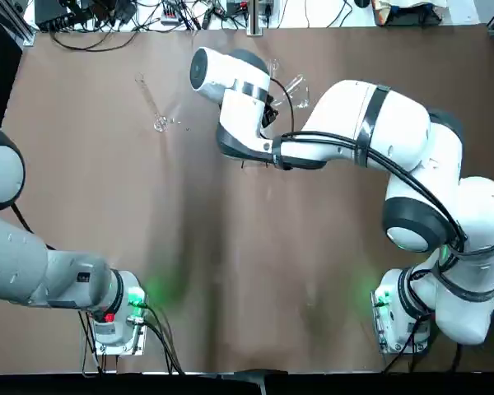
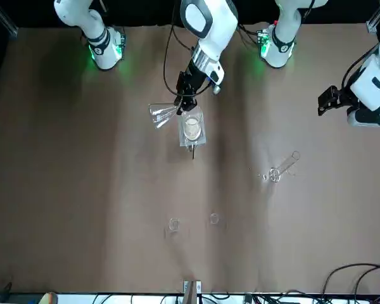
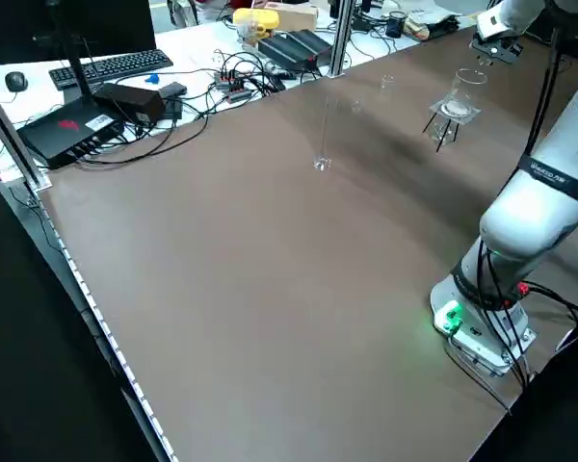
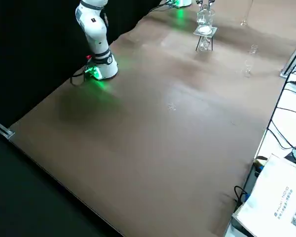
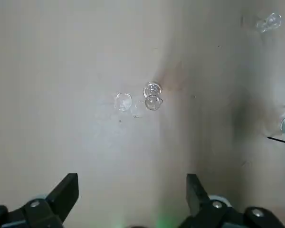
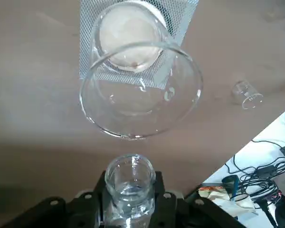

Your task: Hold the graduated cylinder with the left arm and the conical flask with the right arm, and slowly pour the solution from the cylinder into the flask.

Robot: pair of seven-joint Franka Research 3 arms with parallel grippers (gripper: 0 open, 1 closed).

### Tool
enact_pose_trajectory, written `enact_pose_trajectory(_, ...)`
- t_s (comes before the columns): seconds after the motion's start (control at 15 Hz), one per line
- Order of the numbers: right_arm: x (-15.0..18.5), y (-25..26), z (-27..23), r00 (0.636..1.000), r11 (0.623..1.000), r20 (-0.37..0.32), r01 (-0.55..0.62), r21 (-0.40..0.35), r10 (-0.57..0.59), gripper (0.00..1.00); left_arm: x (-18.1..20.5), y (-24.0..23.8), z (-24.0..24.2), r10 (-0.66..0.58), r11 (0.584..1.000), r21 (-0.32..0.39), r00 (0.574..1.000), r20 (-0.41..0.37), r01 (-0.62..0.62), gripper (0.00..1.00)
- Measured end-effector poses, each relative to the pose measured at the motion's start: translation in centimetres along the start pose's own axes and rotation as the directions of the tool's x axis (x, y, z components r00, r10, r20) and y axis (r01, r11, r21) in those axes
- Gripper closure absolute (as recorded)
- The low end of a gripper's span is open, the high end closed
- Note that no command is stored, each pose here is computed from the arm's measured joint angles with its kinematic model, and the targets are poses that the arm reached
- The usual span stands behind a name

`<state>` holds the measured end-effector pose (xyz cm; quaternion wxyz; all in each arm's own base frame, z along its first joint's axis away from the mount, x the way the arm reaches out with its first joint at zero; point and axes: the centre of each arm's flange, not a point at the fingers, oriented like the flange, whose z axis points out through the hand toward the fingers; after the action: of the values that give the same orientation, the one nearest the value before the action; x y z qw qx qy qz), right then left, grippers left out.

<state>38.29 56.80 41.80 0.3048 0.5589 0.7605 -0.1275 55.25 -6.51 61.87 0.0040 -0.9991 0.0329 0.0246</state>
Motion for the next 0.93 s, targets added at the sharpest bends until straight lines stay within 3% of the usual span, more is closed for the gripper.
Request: enact_pose_trajectory(0.93,0.89,-0.48,-0.09,0.999,0.999,0.03,0.029,-0.025,-0.028,0.61,0.09,-0.36,0.09,-0.006,1.0,0.0,1.0,0.0,0.006,0.0)
